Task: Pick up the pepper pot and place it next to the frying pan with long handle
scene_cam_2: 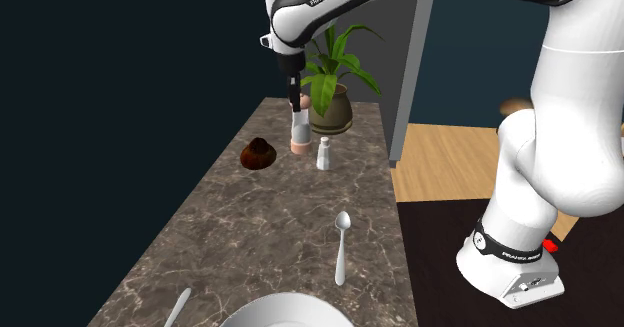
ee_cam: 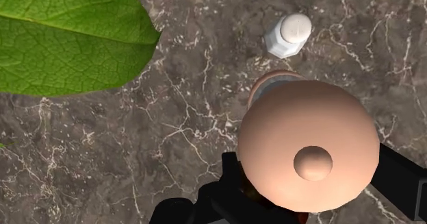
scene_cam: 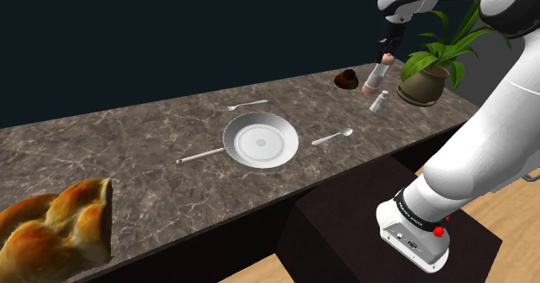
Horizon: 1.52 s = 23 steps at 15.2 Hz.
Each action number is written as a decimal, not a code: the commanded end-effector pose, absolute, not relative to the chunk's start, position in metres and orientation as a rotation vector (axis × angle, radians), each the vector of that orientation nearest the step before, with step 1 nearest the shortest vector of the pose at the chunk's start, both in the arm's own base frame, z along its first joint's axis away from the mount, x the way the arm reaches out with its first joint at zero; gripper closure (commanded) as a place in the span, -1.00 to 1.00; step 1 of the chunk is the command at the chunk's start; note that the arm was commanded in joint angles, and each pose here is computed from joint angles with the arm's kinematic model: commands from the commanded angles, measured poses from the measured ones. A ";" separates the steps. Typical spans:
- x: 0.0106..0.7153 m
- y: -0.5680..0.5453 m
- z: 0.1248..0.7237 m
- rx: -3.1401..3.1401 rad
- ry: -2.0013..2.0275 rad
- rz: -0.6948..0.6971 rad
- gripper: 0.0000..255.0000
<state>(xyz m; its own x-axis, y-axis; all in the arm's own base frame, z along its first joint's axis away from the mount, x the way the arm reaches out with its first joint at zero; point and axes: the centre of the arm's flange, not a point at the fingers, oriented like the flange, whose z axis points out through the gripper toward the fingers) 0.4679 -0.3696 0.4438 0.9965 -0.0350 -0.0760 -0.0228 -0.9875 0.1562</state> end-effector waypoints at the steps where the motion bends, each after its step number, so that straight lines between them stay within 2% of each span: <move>1: 0.469 -0.370 0.454 2.983 -0.043 -0.118 1.00; 23: 0.469 -0.370 0.570 2.983 -0.043 -0.118 1.00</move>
